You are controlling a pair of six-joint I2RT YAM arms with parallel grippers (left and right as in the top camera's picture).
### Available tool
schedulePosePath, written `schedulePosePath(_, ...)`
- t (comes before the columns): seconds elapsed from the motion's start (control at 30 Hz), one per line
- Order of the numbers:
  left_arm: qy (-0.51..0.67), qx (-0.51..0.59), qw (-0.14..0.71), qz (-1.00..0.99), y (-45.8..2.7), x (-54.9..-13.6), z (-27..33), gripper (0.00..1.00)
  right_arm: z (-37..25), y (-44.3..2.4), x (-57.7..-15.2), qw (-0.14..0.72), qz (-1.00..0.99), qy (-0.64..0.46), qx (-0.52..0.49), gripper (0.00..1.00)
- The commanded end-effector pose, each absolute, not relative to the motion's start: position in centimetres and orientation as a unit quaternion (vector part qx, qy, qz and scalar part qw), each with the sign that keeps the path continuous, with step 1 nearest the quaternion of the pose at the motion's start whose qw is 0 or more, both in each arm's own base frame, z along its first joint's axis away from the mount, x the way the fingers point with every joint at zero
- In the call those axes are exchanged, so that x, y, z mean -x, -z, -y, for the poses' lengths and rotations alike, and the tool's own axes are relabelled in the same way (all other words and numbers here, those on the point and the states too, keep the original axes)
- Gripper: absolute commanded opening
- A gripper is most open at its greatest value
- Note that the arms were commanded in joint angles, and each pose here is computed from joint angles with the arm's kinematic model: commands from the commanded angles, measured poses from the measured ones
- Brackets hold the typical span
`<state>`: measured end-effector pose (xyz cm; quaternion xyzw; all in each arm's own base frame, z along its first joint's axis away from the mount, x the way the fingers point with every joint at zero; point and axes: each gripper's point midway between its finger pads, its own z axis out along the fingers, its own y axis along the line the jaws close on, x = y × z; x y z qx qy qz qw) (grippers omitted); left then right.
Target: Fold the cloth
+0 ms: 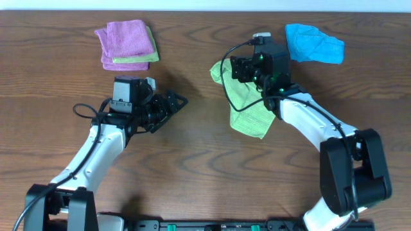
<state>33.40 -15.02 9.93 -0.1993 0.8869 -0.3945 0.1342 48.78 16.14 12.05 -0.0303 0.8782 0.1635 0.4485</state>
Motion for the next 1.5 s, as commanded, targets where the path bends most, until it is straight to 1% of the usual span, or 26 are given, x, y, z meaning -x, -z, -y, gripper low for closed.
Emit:
schedulePosePath(0.0, 0.393, 0.194, 0.144, -0.887, -10.2, -33.9, 14.9, 0.95, -16.1, -13.9, -48.6, 0.456, -0.875, -0.158, 0.038, 0.79)
schedulePosePath(0.13, 0.402, 0.183, 0.17, -0.881, -11.1, -34.9, 15.0, 0.95, -15.7, -11.9, -46.2, 0.398, -0.905, -0.143, 0.053, 0.8)
schedulePosePath(0.23, 0.408, 0.187, 0.178, -0.876, -11.5, -35.4, 15.1, 0.95, -16.8, -10.4, -44.6, 0.357, -0.915, -0.163, 0.091, 0.8)
schedulePosePath(0.33, 0.409, 0.188, 0.177, -0.875, -11.5, -35.4, 15.2, 0.95, -17.5, -9.6, -44.0, 0.346, -0.917, -0.159, 0.117, 0.77)
schedulePosePath(0.43, 0.41, 0.188, 0.177, -0.875, -11.5, -35.4, 15.2, 0.95, -18.3, -9.5, -44.0, 0.35, -0.913, -0.156, 0.137, 0.73)
schedulePosePath(0.7, 0.42, 0.182, 0.168, -0.873, -11.7, -35.1, 15.5, 0.95, -19.6, -6.7, -44.3, 0.321, -0.923, -0.148, 0.155, 0.73)
schedulePosePath(0.93, 0.417, 0.185, 0.161, -0.875, -11.4, -34.8, 15.5, 0.95, -20.9, -5.5, -46.2, 0.308, -0.926, -0.14, 0.167, 0.72)
schedulePosePath(1.13, 0.417, 0.185, 0.161, -0.875, -11.4, -34.8, 15.5, 0.95, -21.4, -4.2, -46.3, 0.291, -0.931, -0.138, 0.171, 0.65)
schedulePosePath(1.3, 0.417, 0.185, 0.161, -0.875, -11.4, -34.8, 15.5, 0.95, -21.3, -3.4, -46.1, 0.286, -0.935, -0.125, 0.171, 0.63)
schedulePosePath(1.4, 0.417, 0.185, 0.162, -0.875, -11.4, -34.8, 15.5, 0.95, -21.3, -3.3, -46.1, 0.285, -0.935, -0.123, 0.171, 0.58)
schedulePosePath(1.47, 0.417, 0.185, 0.162, -0.875, -11.4, -34.8, 15.5, 0.95, -21.1, -3.2, -46.2, 0.286, -0.936, -0.116, 0.169, 0.57)
